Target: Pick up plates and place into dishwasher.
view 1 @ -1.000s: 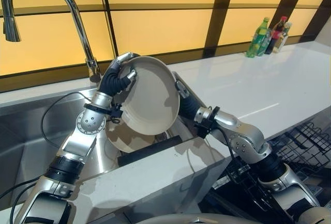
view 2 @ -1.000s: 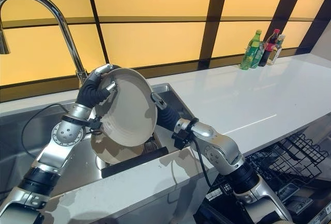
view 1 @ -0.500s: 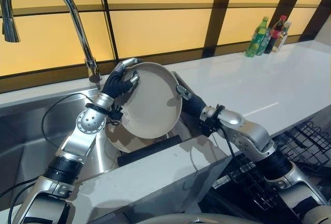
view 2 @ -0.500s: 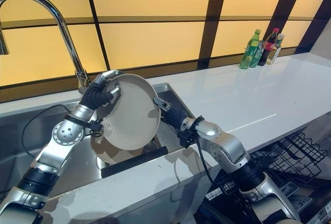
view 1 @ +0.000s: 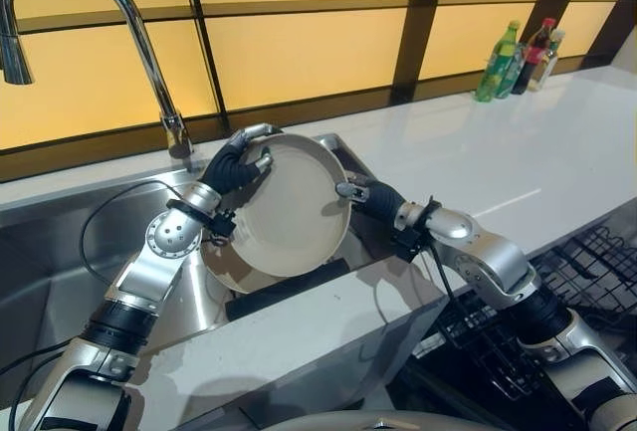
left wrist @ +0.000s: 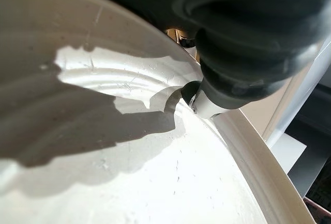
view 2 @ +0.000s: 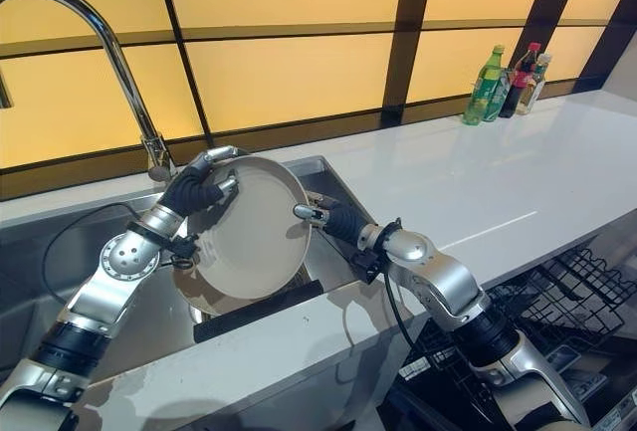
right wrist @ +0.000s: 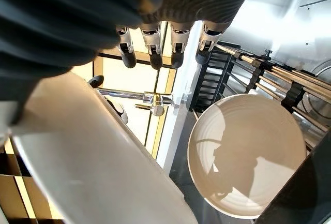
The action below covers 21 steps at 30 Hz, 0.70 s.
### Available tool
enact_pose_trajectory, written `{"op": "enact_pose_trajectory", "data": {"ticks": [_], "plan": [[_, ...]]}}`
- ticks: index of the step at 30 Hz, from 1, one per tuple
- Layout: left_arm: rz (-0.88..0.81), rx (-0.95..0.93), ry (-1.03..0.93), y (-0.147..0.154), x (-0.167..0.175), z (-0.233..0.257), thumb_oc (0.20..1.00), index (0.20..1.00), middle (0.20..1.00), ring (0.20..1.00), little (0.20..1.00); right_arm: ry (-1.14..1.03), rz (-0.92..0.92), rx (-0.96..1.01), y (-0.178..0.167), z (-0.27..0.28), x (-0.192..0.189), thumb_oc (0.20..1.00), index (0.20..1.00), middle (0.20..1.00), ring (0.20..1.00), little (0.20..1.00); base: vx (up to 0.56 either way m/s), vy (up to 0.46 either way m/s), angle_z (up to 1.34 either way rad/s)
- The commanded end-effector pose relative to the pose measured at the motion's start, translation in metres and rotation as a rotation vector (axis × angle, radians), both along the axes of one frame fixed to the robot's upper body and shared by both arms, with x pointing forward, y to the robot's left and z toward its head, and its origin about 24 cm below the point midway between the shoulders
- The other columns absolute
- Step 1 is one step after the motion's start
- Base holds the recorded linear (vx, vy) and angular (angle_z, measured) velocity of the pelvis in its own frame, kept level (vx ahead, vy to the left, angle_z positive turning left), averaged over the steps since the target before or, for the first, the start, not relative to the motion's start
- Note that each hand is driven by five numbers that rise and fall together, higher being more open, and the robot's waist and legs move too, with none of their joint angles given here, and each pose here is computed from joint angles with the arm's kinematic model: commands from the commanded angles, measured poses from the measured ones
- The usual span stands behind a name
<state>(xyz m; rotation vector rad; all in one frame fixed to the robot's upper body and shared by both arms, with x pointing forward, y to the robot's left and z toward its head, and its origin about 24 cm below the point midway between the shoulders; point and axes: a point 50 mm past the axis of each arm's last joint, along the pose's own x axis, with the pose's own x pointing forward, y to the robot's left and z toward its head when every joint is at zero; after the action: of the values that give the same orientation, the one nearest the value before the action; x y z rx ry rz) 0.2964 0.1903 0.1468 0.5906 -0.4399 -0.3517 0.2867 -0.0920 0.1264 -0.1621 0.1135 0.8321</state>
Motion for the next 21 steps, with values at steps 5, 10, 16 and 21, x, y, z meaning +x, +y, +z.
{"op": "enact_pose_trajectory", "data": {"ticks": [5,10,16,21], "plan": [[-0.036,0.020,-0.149,-0.003,0.010,0.035,0.200,0.200,0.200,0.200,0.200,-0.150,-0.015,-0.023,-0.004,0.030,0.012,1.000,1.000,1.000,1.000,1.000,0.00,0.000,0.00],[-0.017,0.031,-0.157,0.004,0.008,0.035,0.200,0.200,0.200,0.200,0.200,-0.164,-0.036,-0.030,-0.013,0.031,0.012,1.000,1.000,1.000,1.000,1.000,0.00,0.000,0.00],[0.005,0.053,-0.184,0.010,0.006,0.039,0.200,0.200,0.200,0.200,0.200,-0.171,-0.045,-0.038,-0.020,0.033,0.012,1.000,1.000,1.000,1.000,1.000,0.00,-0.005,-0.01],[0.059,0.106,-0.224,0.024,0.004,0.046,0.200,0.200,0.200,0.200,0.200,-0.172,-0.106,-0.066,-0.034,0.031,0.015,1.000,1.000,1.000,1.000,1.000,0.00,0.000,0.00]]}}
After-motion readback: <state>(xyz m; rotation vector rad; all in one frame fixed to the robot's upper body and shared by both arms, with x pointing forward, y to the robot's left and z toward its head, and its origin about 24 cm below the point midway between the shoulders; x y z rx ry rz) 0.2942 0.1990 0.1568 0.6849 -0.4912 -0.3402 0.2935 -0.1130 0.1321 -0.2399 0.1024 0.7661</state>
